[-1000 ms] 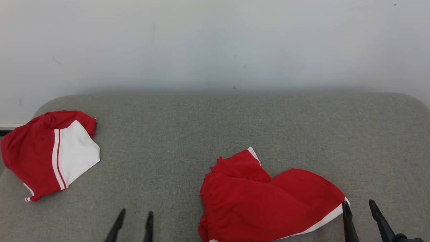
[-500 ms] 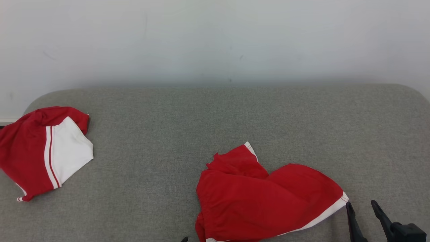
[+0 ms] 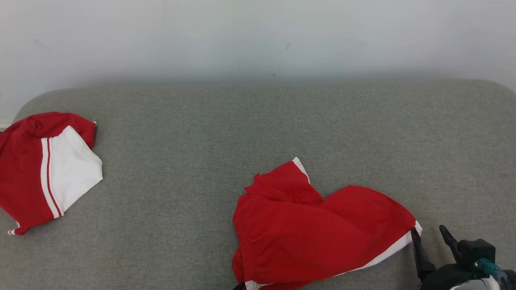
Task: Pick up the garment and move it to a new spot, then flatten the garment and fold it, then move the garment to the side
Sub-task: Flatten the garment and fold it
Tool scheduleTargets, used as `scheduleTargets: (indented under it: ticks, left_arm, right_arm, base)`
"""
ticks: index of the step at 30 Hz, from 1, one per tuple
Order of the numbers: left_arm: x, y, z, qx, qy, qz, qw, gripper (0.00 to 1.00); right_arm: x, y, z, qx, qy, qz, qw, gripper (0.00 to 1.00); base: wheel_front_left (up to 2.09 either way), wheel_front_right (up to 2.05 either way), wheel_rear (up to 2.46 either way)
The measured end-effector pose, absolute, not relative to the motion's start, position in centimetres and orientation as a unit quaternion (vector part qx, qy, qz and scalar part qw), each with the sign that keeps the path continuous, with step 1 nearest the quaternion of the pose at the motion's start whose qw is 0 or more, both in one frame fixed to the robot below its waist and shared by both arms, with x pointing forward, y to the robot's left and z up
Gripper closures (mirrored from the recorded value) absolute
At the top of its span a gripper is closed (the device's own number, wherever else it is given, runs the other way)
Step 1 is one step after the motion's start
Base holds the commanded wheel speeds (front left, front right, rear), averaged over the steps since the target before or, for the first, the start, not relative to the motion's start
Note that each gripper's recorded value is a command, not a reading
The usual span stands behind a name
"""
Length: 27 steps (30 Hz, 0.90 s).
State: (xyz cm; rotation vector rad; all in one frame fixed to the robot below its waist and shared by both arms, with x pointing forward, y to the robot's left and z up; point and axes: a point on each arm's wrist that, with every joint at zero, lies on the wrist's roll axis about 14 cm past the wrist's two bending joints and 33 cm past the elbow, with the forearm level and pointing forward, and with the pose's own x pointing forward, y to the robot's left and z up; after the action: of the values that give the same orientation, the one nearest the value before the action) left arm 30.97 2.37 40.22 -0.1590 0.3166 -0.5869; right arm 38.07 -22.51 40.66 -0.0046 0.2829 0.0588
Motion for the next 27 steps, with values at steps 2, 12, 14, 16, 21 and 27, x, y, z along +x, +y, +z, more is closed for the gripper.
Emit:
scheduleTargets:
  ticks: [2,12,14,16,21,27]
  left_arm:
    - [31.2,2.5,40.0,-0.082,0.16,-0.284,0.942,0.0]
    - [32.3,2.2,39.4,-0.079,0.172,-0.289,0.938,0.0]
    - [32.6,2.0,39.3,-0.08,0.175,-0.29,0.937,0.55]
    - [32.6,1.9,39.1,-0.082,0.178,-0.291,0.936,1.0]
    - [32.7,1.6,39.7,-0.093,0.173,-0.293,0.936,1.0]
    - [32.8,2.3,41.6,-0.105,0.139,-0.282,0.943,1.0]
  right_arm:
    - [38.3,-22.3,40.1,-0.003,0.152,0.034,0.988,0.0]
    - [39.5,-20.9,37.7,0.005,0.197,0.049,0.979,0.0]
    - [39.7,-20.6,37.4,0.01,0.202,0.05,0.978,0.62]
    - [40.0,-20.4,37.4,0.015,0.202,0.051,0.978,1.0]
    - [39.9,-20.8,38.0,0.021,0.192,0.046,0.98,1.0]
    - [38.9,-20.4,39.3,0.045,0.166,0.047,0.984,1.0]
  base:
    - [0.0,0.0,0.0]
    - [0.0,0.0,0.0]
    - [0.0,0.0,0.0]
    - [0.0,0.0,0.0]
    - [0.0,0.0,0.0]
    - [0.0,0.0,0.0]
